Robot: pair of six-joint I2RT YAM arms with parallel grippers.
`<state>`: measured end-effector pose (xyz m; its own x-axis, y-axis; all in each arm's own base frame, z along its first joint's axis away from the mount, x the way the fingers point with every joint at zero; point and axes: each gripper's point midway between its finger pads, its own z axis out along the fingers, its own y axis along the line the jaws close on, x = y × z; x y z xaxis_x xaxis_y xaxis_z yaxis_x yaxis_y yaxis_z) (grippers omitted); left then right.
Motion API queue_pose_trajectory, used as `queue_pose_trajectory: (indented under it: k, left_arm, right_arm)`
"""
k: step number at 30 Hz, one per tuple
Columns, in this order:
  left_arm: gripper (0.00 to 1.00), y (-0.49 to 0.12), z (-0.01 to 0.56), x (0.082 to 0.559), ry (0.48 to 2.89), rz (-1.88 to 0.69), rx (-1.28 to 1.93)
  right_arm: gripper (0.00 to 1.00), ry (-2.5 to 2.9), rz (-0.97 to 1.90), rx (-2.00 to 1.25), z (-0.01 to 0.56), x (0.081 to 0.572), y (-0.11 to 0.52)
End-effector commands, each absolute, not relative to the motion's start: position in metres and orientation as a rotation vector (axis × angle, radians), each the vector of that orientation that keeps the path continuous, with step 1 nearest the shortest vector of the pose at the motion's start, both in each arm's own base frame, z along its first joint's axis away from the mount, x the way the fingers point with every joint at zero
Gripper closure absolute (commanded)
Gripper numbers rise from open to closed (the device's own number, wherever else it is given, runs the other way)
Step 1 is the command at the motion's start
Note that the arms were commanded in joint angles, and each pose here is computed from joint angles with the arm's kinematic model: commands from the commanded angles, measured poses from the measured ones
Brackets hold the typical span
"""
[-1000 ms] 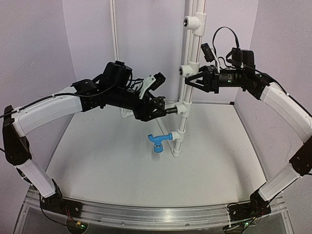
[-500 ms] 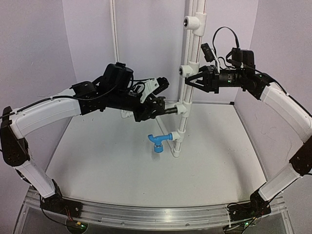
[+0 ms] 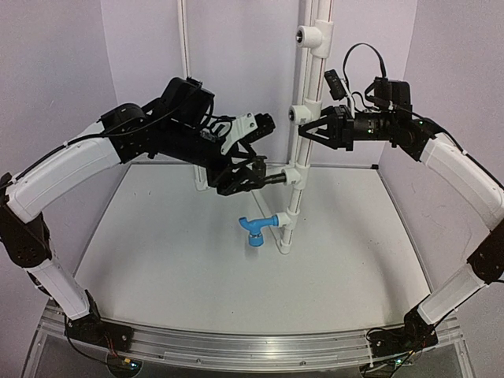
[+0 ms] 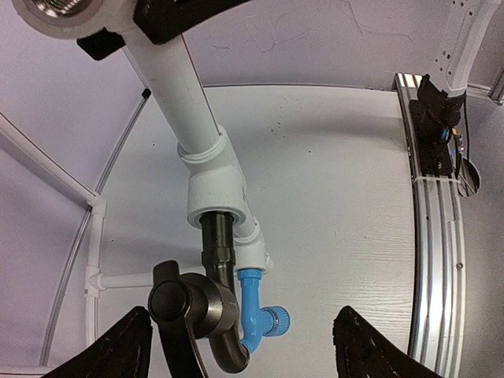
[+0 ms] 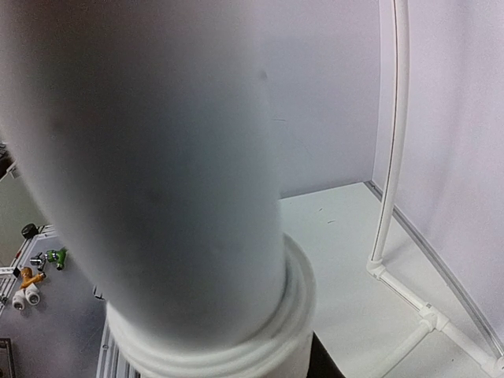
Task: Install the water faucets
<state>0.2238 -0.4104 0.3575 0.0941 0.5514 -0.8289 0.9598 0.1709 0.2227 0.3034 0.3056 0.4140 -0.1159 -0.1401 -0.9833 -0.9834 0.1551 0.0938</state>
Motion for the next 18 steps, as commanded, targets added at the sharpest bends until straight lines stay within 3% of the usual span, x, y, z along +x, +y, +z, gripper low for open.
queue_pose_trajectory:
  k: [1, 12, 18]
  left_arm:
    - [0.21, -0.406, 0.361, 0.221, 1.646, -0.580, 1.505]
    - [0.24, -0.421, 0.351, 0.247, 1.684, -0.488, 1.470]
    - [0.36, -0.429, 0.346, 0.252, 1.672, -0.458, 1.483]
  right_arm:
    - [1.00, 1.805, 1.107, -1.023, 0.351, 0.327, 0.301]
    - [1.00, 1.794, 1.145, -1.033, 0.356, 0.318, 0.305]
    - [1.00, 1.790, 1.165, -1.045, 0.357, 0.311, 0.309]
